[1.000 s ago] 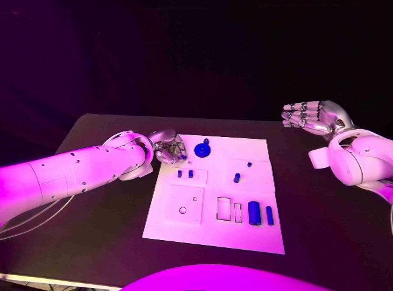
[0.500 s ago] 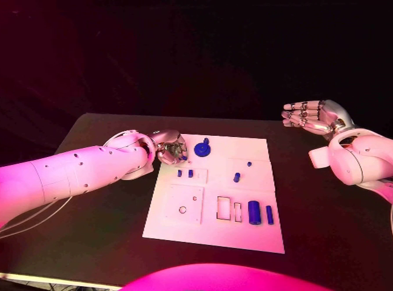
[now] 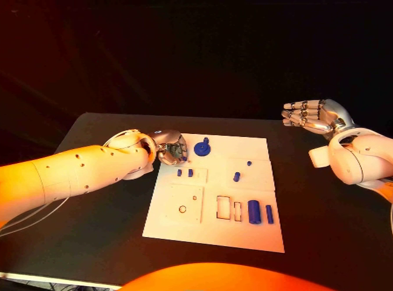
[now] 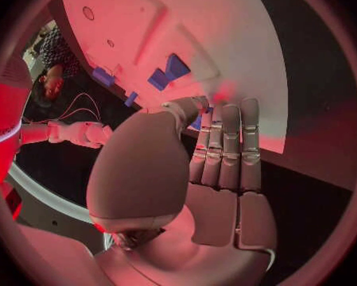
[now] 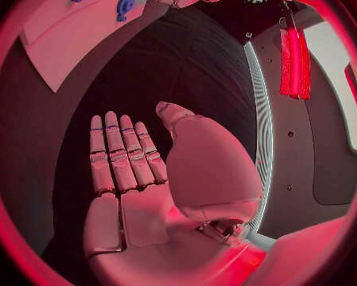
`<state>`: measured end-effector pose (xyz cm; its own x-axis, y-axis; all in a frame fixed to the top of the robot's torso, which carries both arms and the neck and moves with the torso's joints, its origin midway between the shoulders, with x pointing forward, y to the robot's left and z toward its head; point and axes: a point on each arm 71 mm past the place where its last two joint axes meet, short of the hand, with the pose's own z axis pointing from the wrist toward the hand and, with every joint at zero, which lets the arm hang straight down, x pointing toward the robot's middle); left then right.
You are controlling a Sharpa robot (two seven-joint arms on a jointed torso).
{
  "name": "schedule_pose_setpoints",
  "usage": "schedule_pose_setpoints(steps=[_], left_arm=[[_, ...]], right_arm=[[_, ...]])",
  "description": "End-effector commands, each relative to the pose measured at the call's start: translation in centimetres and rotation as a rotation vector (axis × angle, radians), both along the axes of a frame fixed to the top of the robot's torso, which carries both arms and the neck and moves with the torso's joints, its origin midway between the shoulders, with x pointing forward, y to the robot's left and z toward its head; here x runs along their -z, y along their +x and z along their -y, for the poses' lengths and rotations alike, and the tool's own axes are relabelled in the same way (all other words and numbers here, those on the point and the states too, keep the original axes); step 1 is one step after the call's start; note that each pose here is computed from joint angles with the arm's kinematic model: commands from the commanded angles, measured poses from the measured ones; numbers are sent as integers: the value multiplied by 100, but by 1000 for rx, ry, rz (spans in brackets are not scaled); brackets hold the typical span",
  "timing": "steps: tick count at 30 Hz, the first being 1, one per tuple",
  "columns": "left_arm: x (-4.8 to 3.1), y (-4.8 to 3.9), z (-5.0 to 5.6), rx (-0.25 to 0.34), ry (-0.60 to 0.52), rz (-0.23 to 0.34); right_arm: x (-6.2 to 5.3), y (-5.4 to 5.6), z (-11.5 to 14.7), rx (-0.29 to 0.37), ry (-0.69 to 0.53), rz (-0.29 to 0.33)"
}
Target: Assemble the parts on the task board
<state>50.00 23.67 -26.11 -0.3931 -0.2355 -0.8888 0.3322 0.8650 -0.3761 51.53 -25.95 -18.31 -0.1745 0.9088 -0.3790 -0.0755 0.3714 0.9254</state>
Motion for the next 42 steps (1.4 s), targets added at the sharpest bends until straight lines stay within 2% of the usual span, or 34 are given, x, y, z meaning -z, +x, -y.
schedule_pose_setpoints(steps=[1, 42], left_arm=[[-7, -12, 49, 26, 12, -3], [-18, -36, 117, 49, -28, -19]], right_arm=[[-7, -6, -20, -19, 2, 10], [-7, -4, -24, -19, 2, 10]])
